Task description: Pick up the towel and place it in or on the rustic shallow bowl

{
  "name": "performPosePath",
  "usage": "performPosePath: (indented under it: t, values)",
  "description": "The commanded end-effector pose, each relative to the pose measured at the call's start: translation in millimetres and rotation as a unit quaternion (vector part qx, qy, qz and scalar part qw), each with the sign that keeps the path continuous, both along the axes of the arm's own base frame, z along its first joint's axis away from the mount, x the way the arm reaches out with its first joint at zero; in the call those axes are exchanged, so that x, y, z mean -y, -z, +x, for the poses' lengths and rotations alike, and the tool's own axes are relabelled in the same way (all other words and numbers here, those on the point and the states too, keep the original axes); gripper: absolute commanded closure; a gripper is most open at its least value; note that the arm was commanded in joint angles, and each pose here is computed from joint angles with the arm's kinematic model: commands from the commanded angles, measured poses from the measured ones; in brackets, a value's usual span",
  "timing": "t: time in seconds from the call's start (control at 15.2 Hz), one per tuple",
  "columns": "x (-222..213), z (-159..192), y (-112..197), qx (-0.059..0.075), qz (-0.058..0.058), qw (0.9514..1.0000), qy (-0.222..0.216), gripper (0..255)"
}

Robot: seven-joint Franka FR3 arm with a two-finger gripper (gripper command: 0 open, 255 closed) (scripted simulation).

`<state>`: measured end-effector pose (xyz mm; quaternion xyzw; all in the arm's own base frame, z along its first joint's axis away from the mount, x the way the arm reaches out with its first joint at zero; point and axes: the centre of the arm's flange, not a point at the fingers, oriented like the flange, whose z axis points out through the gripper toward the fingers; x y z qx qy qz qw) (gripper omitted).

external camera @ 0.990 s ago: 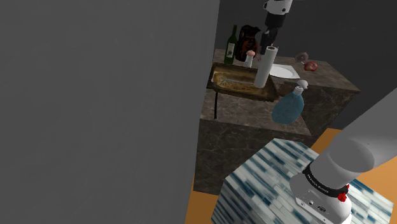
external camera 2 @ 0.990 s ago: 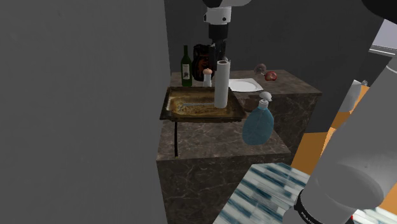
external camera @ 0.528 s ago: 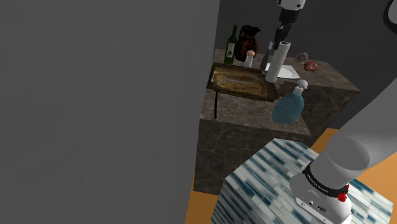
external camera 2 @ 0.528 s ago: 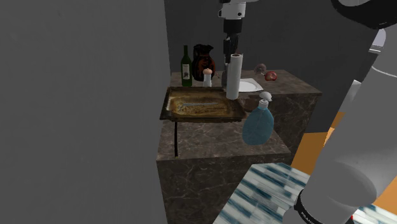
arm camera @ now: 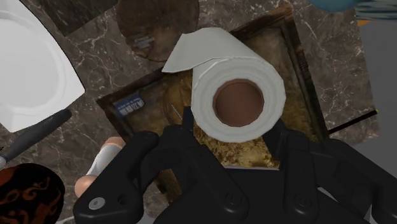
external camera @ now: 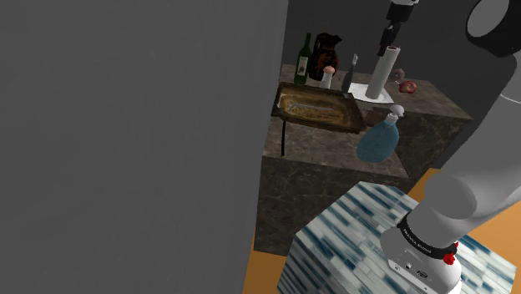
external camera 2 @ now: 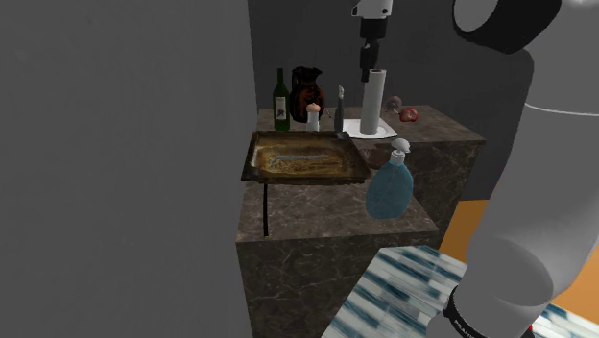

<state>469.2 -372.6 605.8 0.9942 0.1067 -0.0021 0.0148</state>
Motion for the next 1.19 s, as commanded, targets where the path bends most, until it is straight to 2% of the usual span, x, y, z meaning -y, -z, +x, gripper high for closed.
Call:
performPosePath:
  t: [0.0,0.46,1.12]
  values:
    - [26.6,-2.8,-2.3,0.0,0.0,1.0,-0.001,255]
    - [116.6,-15.2,-19.1,0.0,0.0,1.0,-0.001,255]
    - [121.6,-15.9,27.5,0.0,0.0,1.0,-0.001,255]
